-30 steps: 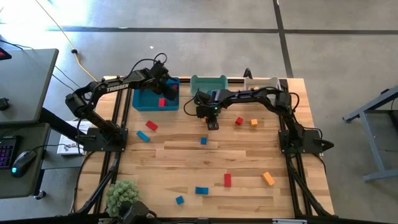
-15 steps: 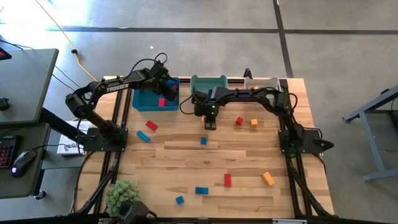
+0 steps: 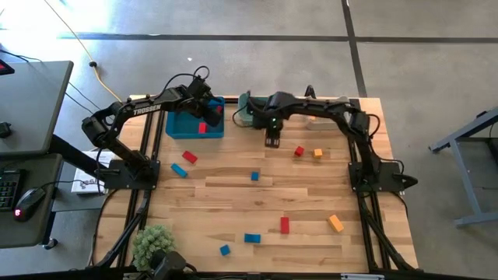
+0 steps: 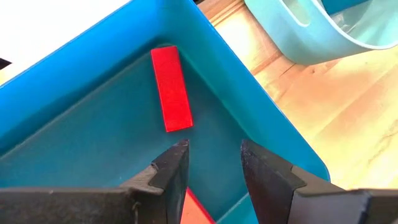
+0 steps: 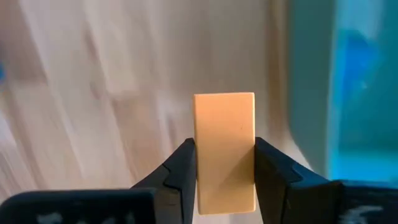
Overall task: Sort & place blocks by color
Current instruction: Put the yellow block into the gray bin
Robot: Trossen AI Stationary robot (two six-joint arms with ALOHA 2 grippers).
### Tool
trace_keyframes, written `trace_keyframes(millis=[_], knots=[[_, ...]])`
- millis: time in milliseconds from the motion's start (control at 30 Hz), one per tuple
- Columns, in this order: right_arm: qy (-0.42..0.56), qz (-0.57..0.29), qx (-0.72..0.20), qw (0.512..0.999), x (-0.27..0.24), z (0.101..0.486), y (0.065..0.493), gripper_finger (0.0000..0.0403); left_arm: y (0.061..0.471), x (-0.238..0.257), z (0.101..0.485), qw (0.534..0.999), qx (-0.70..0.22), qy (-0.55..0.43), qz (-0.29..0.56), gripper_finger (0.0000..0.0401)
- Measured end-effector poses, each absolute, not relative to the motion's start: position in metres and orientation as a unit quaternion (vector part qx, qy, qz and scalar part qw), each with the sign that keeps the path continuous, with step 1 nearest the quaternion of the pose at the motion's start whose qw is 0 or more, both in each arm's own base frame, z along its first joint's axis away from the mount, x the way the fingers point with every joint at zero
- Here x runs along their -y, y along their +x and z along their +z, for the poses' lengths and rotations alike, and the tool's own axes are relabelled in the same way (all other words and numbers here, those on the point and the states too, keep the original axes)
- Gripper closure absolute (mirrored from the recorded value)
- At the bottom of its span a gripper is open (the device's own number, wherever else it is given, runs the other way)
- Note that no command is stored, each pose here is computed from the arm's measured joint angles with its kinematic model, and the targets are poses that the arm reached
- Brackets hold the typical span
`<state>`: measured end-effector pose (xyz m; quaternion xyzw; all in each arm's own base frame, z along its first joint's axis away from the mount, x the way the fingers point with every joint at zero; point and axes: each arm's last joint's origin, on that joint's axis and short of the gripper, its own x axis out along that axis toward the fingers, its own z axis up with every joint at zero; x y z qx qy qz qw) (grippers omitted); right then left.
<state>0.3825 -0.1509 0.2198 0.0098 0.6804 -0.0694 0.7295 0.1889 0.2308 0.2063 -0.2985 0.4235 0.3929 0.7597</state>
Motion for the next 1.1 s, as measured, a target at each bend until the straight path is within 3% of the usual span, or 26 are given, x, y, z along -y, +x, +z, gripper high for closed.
trace_keyframes(millis=[467, 767, 1100], knots=[[0.067, -0.233, -0.609, 0.755, 0.186, 0.263, 0.283, 0.0306, 0.189, -0.231, 0.206, 0.76, -0.423, -0.298, 0.393, 0.0265], [0.153, -0.365, -0.505, 0.767, 0.199, 0.253, 0.211, 0.0306, 0.19, -0.233, 0.208, 0.766, -0.413, -0.294, 0.395, 0.0265], [0.227, -0.442, -0.469, 0.73, 0.218, 0.231, 0.176, 0.0306, 0.193, -0.236, 0.21, 0.779, -0.393, -0.285, 0.398, 0.0265]])
